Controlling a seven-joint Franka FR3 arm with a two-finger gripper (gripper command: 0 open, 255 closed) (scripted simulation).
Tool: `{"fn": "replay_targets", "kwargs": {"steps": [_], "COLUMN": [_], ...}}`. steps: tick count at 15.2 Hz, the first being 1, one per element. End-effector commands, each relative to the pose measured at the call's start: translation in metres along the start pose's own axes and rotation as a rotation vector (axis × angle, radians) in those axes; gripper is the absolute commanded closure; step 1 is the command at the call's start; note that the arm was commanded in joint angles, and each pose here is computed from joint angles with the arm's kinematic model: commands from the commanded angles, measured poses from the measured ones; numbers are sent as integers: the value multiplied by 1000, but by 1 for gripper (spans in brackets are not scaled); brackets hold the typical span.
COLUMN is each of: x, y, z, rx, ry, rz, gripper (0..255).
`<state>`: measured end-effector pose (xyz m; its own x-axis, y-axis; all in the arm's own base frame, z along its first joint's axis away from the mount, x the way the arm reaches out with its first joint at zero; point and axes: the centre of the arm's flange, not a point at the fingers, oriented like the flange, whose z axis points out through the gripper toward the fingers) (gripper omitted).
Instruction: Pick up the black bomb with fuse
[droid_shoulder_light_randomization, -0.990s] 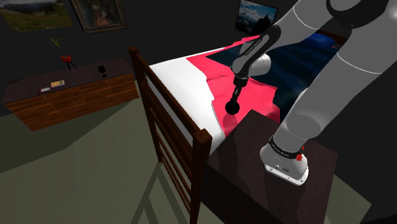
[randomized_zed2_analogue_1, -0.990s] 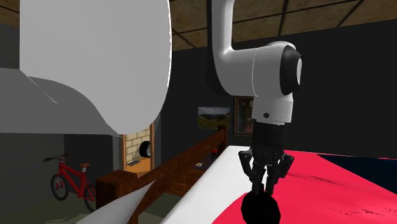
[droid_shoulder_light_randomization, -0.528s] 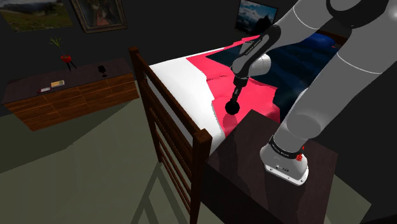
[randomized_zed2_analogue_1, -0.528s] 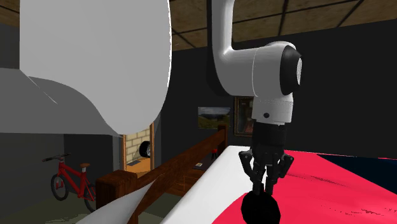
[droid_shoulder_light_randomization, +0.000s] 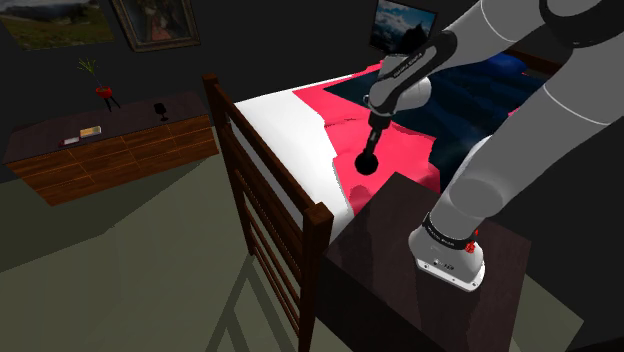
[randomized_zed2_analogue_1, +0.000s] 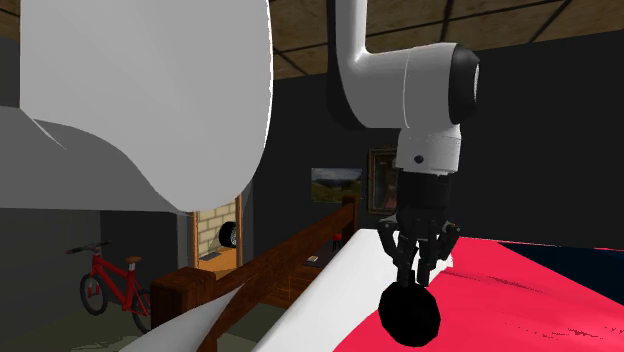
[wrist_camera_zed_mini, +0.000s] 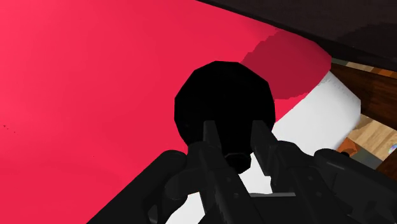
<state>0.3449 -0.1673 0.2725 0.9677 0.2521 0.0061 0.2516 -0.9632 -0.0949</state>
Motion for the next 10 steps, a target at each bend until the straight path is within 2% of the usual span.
{"fn": "replay_targets", "kwargs": {"steps": [1,8,10], "x": [-1,-1,-1], "y": [-1,-5,-5], "z": [-11,-48,-48], "rx": [0,0,0], "ry": [0,0,0], "rz": [0,0,0], "gripper": [255,255,255]}}
